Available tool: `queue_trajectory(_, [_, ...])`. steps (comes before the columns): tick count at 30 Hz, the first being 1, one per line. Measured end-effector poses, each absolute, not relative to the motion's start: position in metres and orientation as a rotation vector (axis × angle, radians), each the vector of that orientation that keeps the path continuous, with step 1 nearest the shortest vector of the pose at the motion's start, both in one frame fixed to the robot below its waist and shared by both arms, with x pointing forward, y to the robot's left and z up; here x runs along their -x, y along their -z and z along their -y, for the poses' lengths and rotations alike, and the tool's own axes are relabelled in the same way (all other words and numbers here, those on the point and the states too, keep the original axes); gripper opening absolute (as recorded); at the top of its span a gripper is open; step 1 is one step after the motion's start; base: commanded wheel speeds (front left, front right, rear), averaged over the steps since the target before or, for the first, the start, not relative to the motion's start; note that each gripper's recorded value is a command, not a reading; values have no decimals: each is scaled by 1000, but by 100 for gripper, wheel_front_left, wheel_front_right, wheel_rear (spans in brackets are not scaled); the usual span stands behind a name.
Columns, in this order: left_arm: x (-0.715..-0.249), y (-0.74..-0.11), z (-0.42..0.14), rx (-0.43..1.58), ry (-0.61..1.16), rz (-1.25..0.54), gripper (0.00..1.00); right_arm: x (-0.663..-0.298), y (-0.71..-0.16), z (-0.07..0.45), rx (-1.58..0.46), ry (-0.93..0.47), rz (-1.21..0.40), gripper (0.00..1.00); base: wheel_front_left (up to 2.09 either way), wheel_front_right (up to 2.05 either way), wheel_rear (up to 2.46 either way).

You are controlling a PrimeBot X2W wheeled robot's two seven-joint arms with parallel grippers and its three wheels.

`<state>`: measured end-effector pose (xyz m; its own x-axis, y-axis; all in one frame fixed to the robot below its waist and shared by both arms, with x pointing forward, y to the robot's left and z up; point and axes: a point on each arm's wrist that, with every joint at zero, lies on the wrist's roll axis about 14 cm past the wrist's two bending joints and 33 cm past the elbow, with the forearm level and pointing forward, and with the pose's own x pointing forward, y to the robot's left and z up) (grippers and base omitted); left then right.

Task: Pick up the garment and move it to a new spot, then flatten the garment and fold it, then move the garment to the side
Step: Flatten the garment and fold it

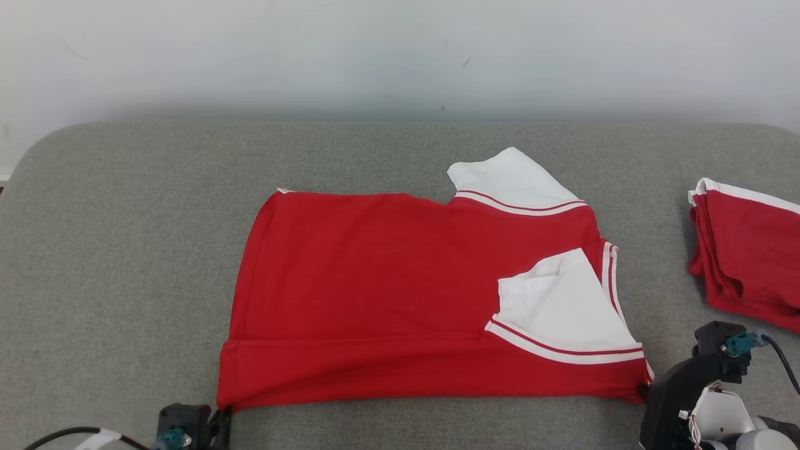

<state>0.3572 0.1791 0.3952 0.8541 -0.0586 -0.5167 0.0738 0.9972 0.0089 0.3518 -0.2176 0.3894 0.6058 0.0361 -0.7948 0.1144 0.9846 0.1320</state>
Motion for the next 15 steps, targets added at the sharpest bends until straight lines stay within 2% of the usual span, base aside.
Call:
queue_trajectory(8, [-349,-403,-183,-35,149,-541,0,-351,-398,212,-206,23,-898,0,0,0,0])
queue_trajectory(15, [-331,-400,-176,15,198,-588,0,-333,-414,219,-235,-16,-897,0,0,0,0])
